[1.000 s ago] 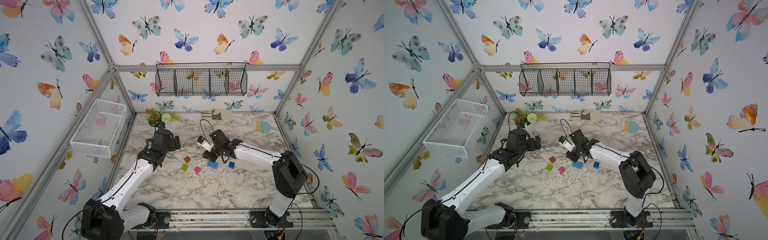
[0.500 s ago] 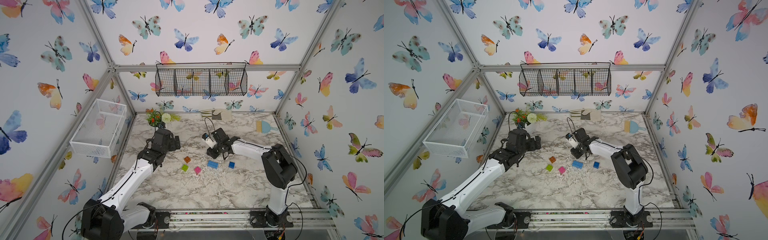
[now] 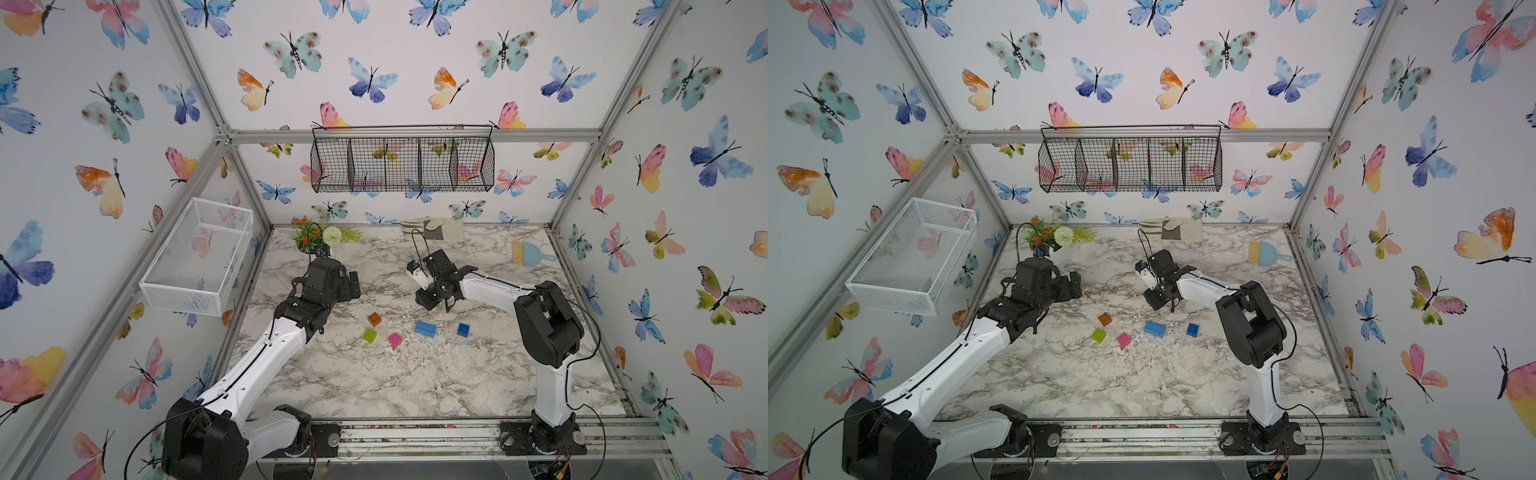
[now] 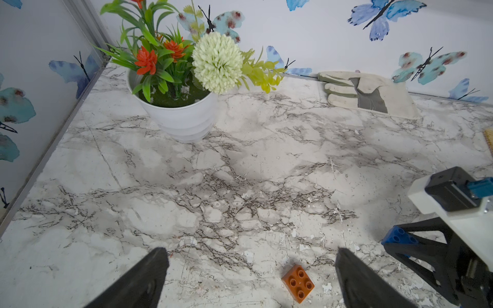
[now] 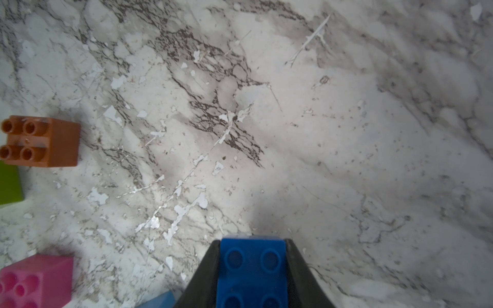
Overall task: Assemble the letter y with lego
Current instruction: Place the lego brick at the center of the board, then pick up the lego brick from the center of the board.
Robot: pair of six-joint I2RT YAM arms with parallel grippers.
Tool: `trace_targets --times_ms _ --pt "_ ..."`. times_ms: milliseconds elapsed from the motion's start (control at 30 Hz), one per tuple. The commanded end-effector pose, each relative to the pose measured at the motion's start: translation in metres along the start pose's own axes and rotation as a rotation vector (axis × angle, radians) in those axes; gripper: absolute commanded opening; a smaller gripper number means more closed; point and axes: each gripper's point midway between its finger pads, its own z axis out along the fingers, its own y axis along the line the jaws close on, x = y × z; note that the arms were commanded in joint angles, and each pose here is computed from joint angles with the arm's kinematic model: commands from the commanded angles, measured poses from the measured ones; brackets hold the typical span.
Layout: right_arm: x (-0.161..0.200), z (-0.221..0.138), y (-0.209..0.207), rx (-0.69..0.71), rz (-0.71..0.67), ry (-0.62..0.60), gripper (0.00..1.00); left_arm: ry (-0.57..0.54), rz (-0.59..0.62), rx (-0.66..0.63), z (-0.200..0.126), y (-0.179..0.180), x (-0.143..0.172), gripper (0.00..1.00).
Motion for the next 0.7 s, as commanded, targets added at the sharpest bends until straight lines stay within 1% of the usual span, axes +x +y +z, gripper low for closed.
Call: trace_targets --times_ms 0,100,267,433,667 --pt "0.013 0.005 -0.001 0.007 0.020 0.043 0.39 -0.021 -0.008 -0.011 -0.005 0.004 -0.006 0.99" --pt "0.014 0.005 -0.001 0.006 0.022 0.048 0.42 -0.020 -0.009 -0.012 -0.005 0.004 -0.006 0.99" --pt "0.022 0.010 0.000 -0.006 0.029 0.094 0.42 -0.025 -0.010 -0.014 -0.006 0.004 -0.007 0.99" --pt "0.017 0.005 0.001 -0.008 0.030 0.060 0.43 -0.022 -0.010 -0.014 -0.005 0.004 -0.006 0.99" --pt "0.022 0.016 0.003 -0.033 0.028 0.107 0.43 -0.026 -0.012 -0.018 -0.006 0.005 -0.007 0.99"
